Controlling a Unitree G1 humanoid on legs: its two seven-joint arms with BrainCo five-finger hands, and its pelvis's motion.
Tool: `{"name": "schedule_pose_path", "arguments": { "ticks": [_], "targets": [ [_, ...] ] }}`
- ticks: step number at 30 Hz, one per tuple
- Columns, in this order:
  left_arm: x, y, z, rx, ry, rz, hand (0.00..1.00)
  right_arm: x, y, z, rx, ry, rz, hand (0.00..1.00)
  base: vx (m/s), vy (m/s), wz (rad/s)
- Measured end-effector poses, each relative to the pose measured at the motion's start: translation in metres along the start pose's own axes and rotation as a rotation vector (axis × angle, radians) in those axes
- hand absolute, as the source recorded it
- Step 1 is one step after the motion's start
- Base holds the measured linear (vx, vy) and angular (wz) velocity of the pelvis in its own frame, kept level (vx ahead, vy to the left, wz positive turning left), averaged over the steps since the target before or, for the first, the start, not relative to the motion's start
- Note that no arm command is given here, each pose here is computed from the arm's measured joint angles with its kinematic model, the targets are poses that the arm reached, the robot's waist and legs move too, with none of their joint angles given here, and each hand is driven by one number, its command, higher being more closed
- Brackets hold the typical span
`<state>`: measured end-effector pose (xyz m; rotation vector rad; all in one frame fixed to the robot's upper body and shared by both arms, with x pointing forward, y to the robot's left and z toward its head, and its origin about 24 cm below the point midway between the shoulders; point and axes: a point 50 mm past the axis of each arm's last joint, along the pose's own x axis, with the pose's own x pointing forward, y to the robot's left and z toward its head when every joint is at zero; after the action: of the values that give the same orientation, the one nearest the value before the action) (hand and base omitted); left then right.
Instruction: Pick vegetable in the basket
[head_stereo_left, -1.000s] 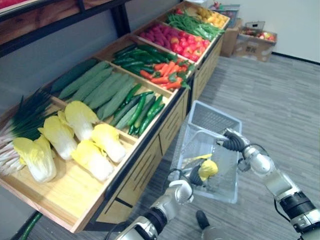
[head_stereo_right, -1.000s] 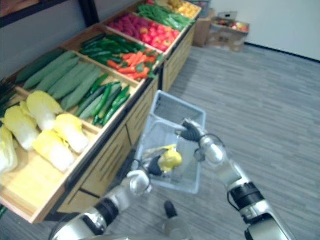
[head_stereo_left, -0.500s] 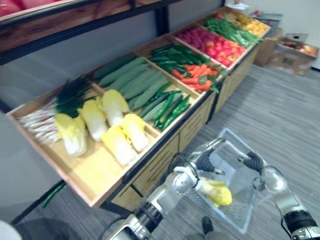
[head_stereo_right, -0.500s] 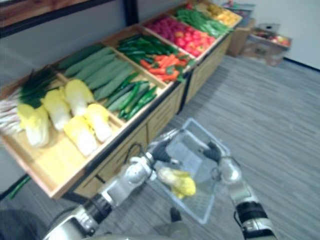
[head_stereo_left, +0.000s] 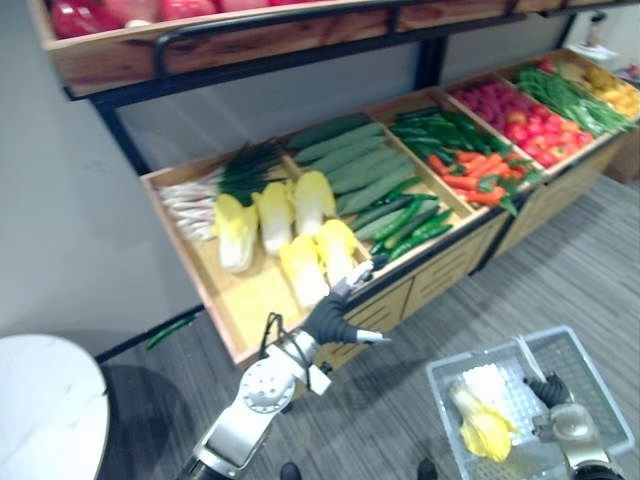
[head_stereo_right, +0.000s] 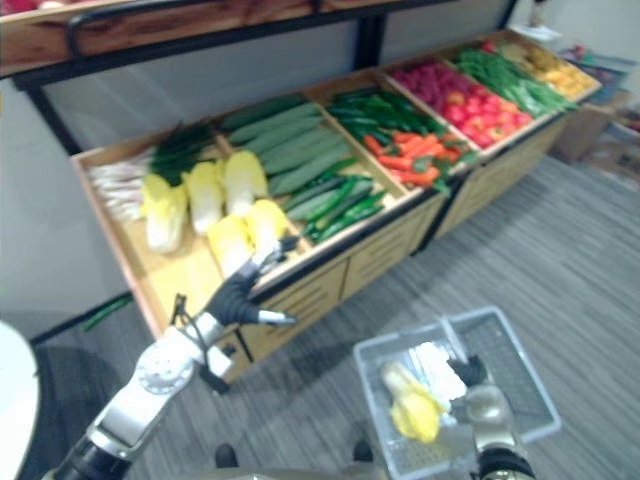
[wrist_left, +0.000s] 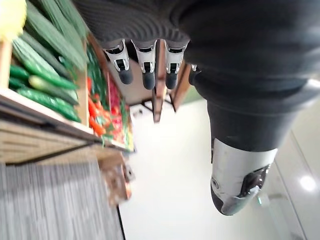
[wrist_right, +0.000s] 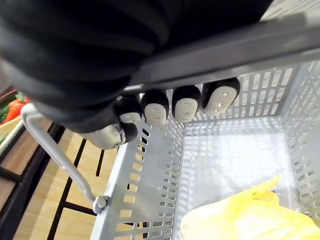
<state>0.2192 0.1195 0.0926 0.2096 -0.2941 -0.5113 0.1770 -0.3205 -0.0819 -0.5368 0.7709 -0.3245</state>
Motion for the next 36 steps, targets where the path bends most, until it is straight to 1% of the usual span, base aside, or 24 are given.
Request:
{"name": "schedule_pose_path", "arguments": {
  "ticks": [1, 3, 4, 5, 7, 8, 10, 11, 13, 15, 16, 17, 18, 19, 21, 22, 23, 26, 29, 32, 34, 36],
  "targets": [
    [-0.007, 0.006, -0.003, 0.001, 0.022, 0.043, 0.0, -0.002, 0.0, -0.008, 0.014, 0.029, -0.01, 1.0, 0.01, 0.002, 0.57],
    [-0.024, 0.024, -0.013, -0.004, 0.079, 0.192, 0.0, -0.009, 0.006, -0.028, 0.043, 0.096, -0.02, 1.0, 0.01, -0.002, 0.57],
    [-0.034, 0.035, -0.022, 0.009, 0.123, 0.306, 0.0, -0.013, 0.009, -0.038, 0.05, 0.126, -0.019, 1.0, 0.0, 0.003, 0.57],
    [-0.039, 0.041, -0.027, 0.036, 0.154, 0.365, 0.0, -0.015, 0.01, -0.042, 0.056, 0.139, -0.018, 1.0, 0.0, 0.013, 0.62],
    [-0.069, 0.064, -0.056, 0.172, 0.333, 0.615, 0.0, -0.023, 0.015, -0.058, 0.089, 0.199, -0.04, 1.0, 0.01, 0.014, 0.41],
    [-0.077, 0.069, -0.063, 0.203, 0.382, 0.671, 0.0, -0.024, 0.017, -0.062, 0.1, 0.213, -0.049, 1.0, 0.01, 0.007, 0.37],
    [-0.116, 0.082, -0.092, 0.265, 0.589, 0.865, 0.0, -0.03, 0.022, -0.071, 0.138, 0.248, -0.079, 1.0, 0.02, 0.009, 0.34],
    [-0.128, 0.083, -0.1, 0.269, 0.654, 0.913, 0.0, -0.032, 0.024, -0.073, 0.145, 0.256, -0.085, 1.0, 0.05, 0.008, 0.21],
    [-0.173, 0.083, -0.121, 0.237, 0.862, 1.102, 0.0, -0.039, 0.032, -0.082, 0.181, 0.296, -0.087, 1.0, 0.07, -0.003, 0.18],
    [-0.201, 0.079, -0.132, 0.232, 0.991, 1.194, 0.0, -0.043, 0.038, -0.087, 0.193, 0.316, -0.094, 1.0, 0.09, -0.014, 0.18],
    [-0.229, 0.072, -0.142, 0.207, 1.124, 1.27, 0.0, -0.047, 0.043, -0.091, 0.225, 0.337, -0.1, 1.0, 0.09, -0.021, 0.16],
    [-0.239, 0.068, -0.146, 0.19, 1.174, 1.297, 0.0, -0.048, 0.045, -0.092, 0.233, 0.345, -0.102, 1.0, 0.09, -0.022, 0.1],
    [-0.259, 0.057, -0.153, 0.148, 1.277, 1.35, 0.0, -0.05, 0.048, -0.095, 0.25, 0.361, -0.104, 1.0, 0.09, -0.023, -0.02],
    [-0.269, 0.051, -0.155, 0.114, 1.325, 1.376, 0.0, -0.051, 0.05, -0.096, 0.259, 0.37, -0.103, 1.0, 0.08, -0.028, 0.01],
    [-0.297, 0.026, -0.162, -0.038, 1.457, 1.48, 0.0, -0.053, 0.054, -0.098, 0.27, 0.385, -0.1, 1.0, 0.07, -0.03, 0.02],
    [-0.302, 0.021, -0.163, -0.071, 1.477, 1.503, 0.0, -0.053, 0.054, -0.099, 0.274, 0.388, -0.1, 1.0, 0.05, -0.026, -0.03],
    [-0.309, 0.011, -0.165, -0.143, 1.508, 1.541, 0.0, -0.054, 0.055, -0.099, 0.273, 0.394, -0.102, 1.0, 0.05, -0.026, -0.02],
    [-0.314, 0.0, -0.167, -0.182, 1.552, 1.535, 0.0, -0.054, 0.057, -0.1, 0.273, 0.403, -0.101, 1.0, 0.05, -0.025, -0.06],
    [-0.313, -0.007, -0.17, -0.202, 1.592, 1.451, 0.0, -0.054, 0.059, -0.099, 0.283, 0.396, -0.099, 1.0, 0.06, -0.027, -0.14],
    [-0.304, -0.013, -0.175, -0.171, 1.611, 1.296, 0.0, -0.054, 0.06, -0.096, 0.284, 0.38, -0.095, 1.0, 0.05, -0.019, -0.35],
    [-0.294, -0.023, -0.18, -0.134, 1.632, 1.121, 0.0, -0.053, 0.061, -0.095, 0.277, 0.371, -0.091, 1.0, 0.05, 0.009, -0.53],
    [-0.288, -0.026, -0.183, -0.131, 1.63, 1.051, 0.0, -0.054, 0.06, -0.096, 0.277, 0.367, -0.095, 1.0, 0.03, 0.043, -0.63]
  ]
}}
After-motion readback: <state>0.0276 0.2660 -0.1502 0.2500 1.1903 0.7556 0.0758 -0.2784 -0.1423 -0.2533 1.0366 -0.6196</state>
